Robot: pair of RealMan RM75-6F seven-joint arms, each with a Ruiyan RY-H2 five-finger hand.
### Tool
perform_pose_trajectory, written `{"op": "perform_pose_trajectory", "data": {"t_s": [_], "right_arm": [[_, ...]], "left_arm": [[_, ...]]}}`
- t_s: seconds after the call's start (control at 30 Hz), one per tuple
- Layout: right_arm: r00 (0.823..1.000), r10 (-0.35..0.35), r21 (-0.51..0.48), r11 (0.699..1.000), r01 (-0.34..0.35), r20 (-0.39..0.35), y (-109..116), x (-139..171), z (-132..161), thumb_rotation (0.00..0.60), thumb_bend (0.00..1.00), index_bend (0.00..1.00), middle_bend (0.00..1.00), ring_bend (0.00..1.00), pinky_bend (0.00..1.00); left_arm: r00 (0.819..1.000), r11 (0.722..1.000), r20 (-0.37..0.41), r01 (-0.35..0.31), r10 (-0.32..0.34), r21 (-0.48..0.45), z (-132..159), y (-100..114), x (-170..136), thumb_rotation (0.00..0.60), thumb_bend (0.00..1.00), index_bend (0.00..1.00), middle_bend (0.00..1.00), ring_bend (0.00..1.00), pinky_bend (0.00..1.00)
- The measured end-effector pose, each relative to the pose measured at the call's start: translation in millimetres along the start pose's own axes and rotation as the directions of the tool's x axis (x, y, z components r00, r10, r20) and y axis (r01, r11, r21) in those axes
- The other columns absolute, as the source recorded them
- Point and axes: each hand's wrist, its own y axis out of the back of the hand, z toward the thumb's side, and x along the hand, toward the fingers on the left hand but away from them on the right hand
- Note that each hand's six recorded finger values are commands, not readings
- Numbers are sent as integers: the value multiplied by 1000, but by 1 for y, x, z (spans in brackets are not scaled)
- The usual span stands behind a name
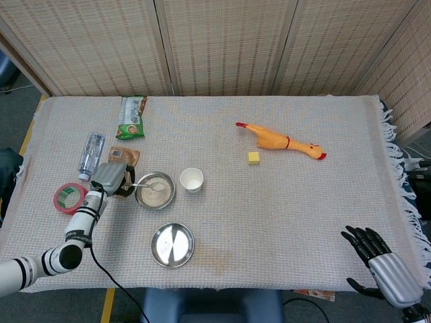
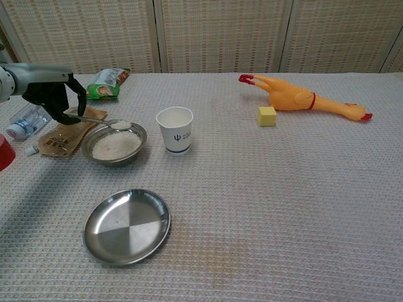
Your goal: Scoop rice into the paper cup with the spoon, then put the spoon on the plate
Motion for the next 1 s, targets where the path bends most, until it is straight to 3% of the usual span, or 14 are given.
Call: {"op": "perform_pose_trajectory", "data": {"t_s": [0.53, 1.0], "right_arm": [[1000, 4, 0, 1000, -4, 11, -1, -2, -2, 600, 118, 0, 0, 0, 0], [1000, 9, -5, 1000, -8, 27, 0, -5, -7, 600, 119, 0, 0, 0, 0]], "left_arm": [[997, 997, 71, 33, -29, -68, 47, 21, 10, 600, 706, 906, 1000, 1000, 1000], [995, 1000, 101, 2, -3, 14, 92, 18, 27, 600, 700, 906, 1000, 1000, 1000]]}}
